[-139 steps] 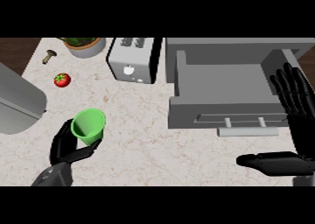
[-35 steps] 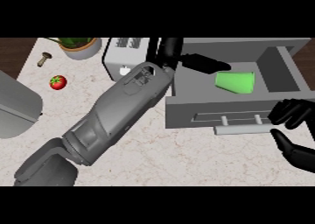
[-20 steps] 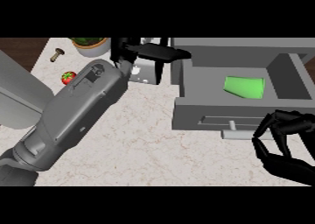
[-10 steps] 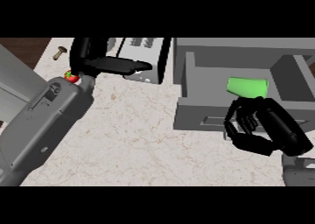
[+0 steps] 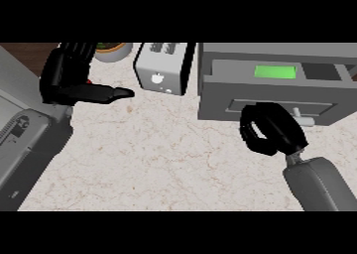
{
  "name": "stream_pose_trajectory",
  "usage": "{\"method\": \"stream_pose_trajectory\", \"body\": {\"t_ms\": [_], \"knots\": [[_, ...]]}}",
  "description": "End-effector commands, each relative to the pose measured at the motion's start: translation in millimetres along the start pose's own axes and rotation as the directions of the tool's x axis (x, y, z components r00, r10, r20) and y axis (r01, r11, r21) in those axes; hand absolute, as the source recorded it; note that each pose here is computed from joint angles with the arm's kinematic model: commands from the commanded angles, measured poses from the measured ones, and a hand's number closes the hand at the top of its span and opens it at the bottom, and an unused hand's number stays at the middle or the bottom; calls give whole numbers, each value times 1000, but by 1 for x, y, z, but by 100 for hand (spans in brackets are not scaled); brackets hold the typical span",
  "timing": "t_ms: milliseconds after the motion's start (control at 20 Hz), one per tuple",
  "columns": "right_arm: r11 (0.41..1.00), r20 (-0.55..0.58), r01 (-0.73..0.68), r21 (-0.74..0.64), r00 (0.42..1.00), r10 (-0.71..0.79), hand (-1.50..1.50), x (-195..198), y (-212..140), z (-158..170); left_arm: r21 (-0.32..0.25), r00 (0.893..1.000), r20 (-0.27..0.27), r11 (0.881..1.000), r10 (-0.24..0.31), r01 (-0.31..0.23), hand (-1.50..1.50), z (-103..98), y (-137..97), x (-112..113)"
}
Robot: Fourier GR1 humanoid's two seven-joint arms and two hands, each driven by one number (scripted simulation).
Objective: Pick up the cup, place it into the drawer and close the drawer
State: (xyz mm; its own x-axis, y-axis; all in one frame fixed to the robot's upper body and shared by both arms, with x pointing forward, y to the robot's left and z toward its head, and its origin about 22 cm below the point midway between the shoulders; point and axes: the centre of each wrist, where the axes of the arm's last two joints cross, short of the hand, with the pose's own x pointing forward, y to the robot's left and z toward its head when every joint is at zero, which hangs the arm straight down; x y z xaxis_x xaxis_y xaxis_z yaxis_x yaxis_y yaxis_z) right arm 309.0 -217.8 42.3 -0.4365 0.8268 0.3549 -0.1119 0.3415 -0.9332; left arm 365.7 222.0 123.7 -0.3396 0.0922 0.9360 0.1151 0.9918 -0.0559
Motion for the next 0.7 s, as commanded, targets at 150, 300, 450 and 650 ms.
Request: {"method": "stream_pose_trajectory", "body": {"t_ms": [150,300,450,650], "knots": [[997,-44,1,71,999,2,150,-33,36,-50,21,1000,9,1000,1,-1,-150,23,32,1],[998,-42,23,60,999,-20,150,-42,25,-69,18,1000,-5,1000,-6,6,-150,46,61,-8],[995,-49,27,96,999,-22,150,-44,24,-89,13,1000,-10,1000,-8,8,-150,43,52,-4],[992,-101,45,121,994,-33,150,-71,28,-78,12,1000,-1,1000,8,-8,-150,46,44,-5]]}}
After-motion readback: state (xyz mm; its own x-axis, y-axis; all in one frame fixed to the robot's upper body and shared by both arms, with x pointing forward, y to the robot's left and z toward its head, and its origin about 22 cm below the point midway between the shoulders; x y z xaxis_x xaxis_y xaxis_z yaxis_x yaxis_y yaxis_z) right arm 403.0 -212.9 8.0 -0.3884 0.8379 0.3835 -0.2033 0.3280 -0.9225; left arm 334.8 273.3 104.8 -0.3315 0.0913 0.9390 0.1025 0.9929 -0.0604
